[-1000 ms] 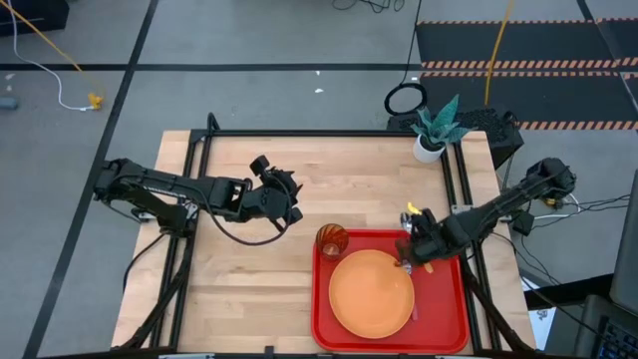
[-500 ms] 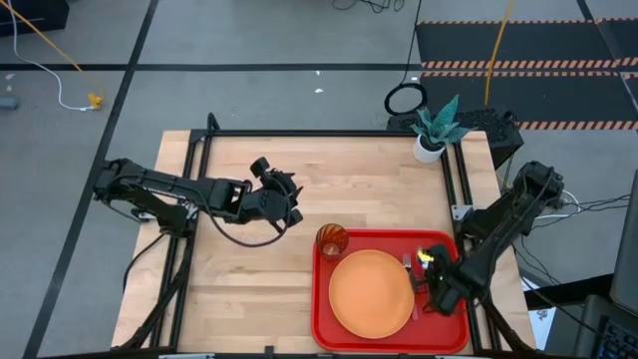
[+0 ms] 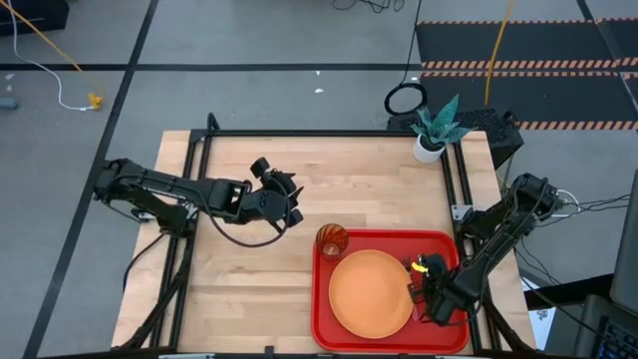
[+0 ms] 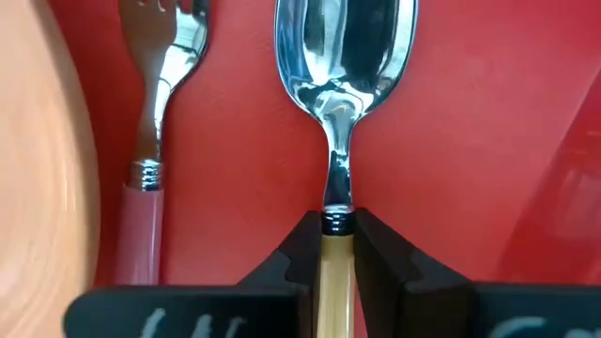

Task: Pick and place plate/cup/fork/spoon on tray
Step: Put the yellow spoon to the right of the pink fork on the red tray

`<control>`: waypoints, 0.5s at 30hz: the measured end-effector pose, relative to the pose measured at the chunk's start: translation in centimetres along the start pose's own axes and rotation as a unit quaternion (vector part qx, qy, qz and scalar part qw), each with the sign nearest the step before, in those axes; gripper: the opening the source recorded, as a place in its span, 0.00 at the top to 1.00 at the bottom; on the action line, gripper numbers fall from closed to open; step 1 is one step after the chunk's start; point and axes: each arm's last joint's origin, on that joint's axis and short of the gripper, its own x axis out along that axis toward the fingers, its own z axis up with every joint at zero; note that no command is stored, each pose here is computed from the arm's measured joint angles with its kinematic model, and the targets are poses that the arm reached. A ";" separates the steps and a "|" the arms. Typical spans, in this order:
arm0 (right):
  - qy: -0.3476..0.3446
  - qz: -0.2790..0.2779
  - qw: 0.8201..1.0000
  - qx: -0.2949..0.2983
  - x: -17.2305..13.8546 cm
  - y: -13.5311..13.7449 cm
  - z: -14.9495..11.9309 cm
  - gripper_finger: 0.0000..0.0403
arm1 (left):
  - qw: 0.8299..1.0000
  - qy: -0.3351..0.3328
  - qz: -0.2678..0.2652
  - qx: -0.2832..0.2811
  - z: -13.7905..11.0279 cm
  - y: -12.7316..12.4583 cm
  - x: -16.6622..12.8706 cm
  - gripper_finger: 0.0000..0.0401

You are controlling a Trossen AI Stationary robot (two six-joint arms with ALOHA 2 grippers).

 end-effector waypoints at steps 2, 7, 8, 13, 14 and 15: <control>0.004 0.004 1.000 -0.002 0.2 0.1 -0.2 0.93 | 1.000 0.000 0.000 -0.002 0.0 0.0 0.0 0.52; 0.012 0.014 1.000 -0.003 0.2 0.3 -0.4 0.93 | 1.000 0.000 0.000 -0.007 0.0 0.0 0.0 0.52; 0.012 0.014 1.000 -0.004 0.2 0.3 -0.4 0.93 | 1.000 0.000 0.000 -0.009 0.0 0.0 0.0 0.52; 0.012 0.014 1.000 -0.004 0.2 0.3 -0.4 0.92 | 1.000 0.000 0.000 -0.011 0.0 0.0 0.0 0.52; 0.012 0.014 1.000 -0.004 0.2 0.3 -0.4 0.91 | 1.000 0.000 0.000 -0.011 0.0 0.0 0.0 0.52; 0.012 0.014 1.000 -0.004 0.2 0.4 -0.4 0.90 | 1.000 0.000 0.000 -0.011 0.0 0.0 0.0 0.52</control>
